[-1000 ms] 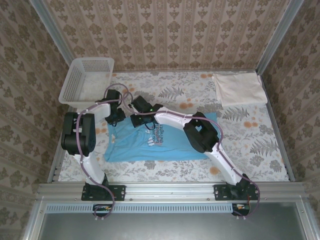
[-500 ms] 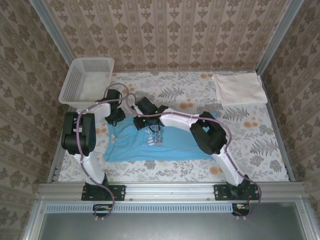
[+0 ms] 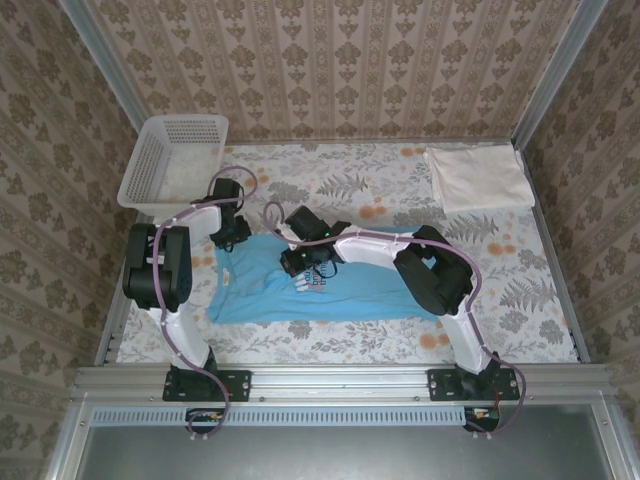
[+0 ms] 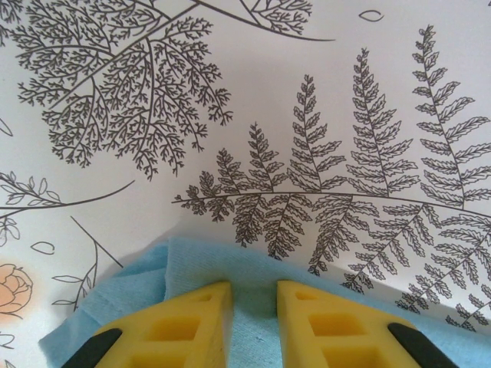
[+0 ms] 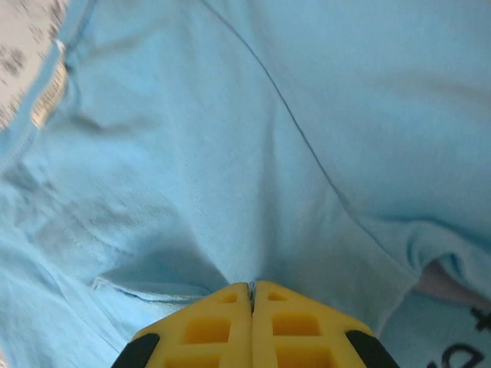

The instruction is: Fold and stack the t-shirts

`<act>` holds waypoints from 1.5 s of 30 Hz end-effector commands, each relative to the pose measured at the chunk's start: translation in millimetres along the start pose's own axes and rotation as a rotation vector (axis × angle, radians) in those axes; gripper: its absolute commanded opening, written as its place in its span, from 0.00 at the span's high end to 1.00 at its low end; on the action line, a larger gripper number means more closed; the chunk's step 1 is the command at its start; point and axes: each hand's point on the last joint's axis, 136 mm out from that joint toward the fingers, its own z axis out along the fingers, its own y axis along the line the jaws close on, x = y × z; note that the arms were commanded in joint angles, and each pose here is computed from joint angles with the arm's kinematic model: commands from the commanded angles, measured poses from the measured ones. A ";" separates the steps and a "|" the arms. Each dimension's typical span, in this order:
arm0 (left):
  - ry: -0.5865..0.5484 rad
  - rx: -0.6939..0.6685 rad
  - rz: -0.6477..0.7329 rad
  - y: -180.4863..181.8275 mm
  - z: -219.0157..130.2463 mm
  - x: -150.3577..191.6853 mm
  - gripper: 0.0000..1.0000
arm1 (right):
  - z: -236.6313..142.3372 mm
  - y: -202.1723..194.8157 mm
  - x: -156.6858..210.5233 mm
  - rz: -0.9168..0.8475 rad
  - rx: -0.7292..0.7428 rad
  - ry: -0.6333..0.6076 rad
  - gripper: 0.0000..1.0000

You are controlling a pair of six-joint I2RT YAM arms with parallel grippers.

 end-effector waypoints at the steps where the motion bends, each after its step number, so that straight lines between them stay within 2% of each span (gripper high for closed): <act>1: 0.052 -0.024 -0.011 6.6 10.5 8.6 0.77 | -9.2 8.8 14.9 -0.012 -0.034 0.031 0.93; 3: 0.048 -0.024 -0.009 6.0 10.4 6.8 0.77 | -10.0 7.2 25.4 0.003 -0.038 0.045 0.89; 5: 0.055 -0.023 -0.008 5.8 11.8 8.1 0.77 | -17.0 3.3 33.4 0.031 -0.028 0.034 0.77; 6: 0.054 -0.022 -0.007 5.3 12.2 7.6 0.77 | -22.3 2.9 33.2 0.047 -0.031 0.011 0.71; 9: 0.058 -0.016 -0.006 3.6 12.6 6.7 0.77 | -41.9 -1.6 34.8 0.099 -0.038 -0.050 0.62; 11: 0.059 -0.018 -0.003 3.7 12.2 6.5 0.77 | -55.8 -9.7 35.7 0.146 -0.023 -0.080 0.52; 12: 0.057 -0.021 -0.004 4.2 11.6 6.0 0.77 | -62.8 -13.7 35.2 0.172 -0.026 -0.097 0.51; 15: 0.040 -0.014 -0.001 3.4 5.9 3.3 0.76 | -86.8 -36.8 39.1 0.310 -0.046 -0.157 0.51; 18: -0.003 0.030 0.015 -7.3 -10.0 -2.7 0.73 | -118.5 -78.8 46.9 0.475 -0.008 -0.245 0.50; 22: -0.090 0.098 0.071 -30.9 -46.4 -10.5 0.65 | -174.3 -151.3 75.3 0.693 0.192 -0.370 0.47; 24: -0.145 0.121 0.093 -40.8 -68.3 -13.9 0.60 | -204.2 -185.1 95.3 0.775 0.365 -0.390 0.43; 30: -0.196 0.101 0.108 -51.2 -102.0 0.5 0.52 | -232.3 -231.4 115.9 0.853 0.524 -0.342 0.44; 33: -0.152 0.134 0.063 -61.3 -90.4 23.5 0.52 | -222.8 -247.2 118.7 0.887 0.536 -0.260 0.43; 35: -0.094 0.136 0.021 -61.7 -70.2 42.7 0.53 | -216.9 -255.7 111.9 0.872 0.525 -0.218 0.43; 41: 0.013 0.063 -0.063 -45.1 -16.2 71.3 0.54 | -201.8 -270.5 98.4 0.873 0.512 -0.207 0.39; 42: 0.025 0.046 -0.058 -44.0 -9.3 72.8 0.54 | -199.5 -272.0 99.3 0.883 0.514 -0.197 0.40; 44: 0.061 0.010 -0.043 -42.3 3.9 75.5 0.56 | -191.6 -275.8 102.0 0.916 0.517 -0.159 0.52; 45: 0.072 -0.004 -0.036 -42.0 10.1 76.2 0.56 | -182.8 -274.0 98.1 0.920 0.477 -0.152 0.54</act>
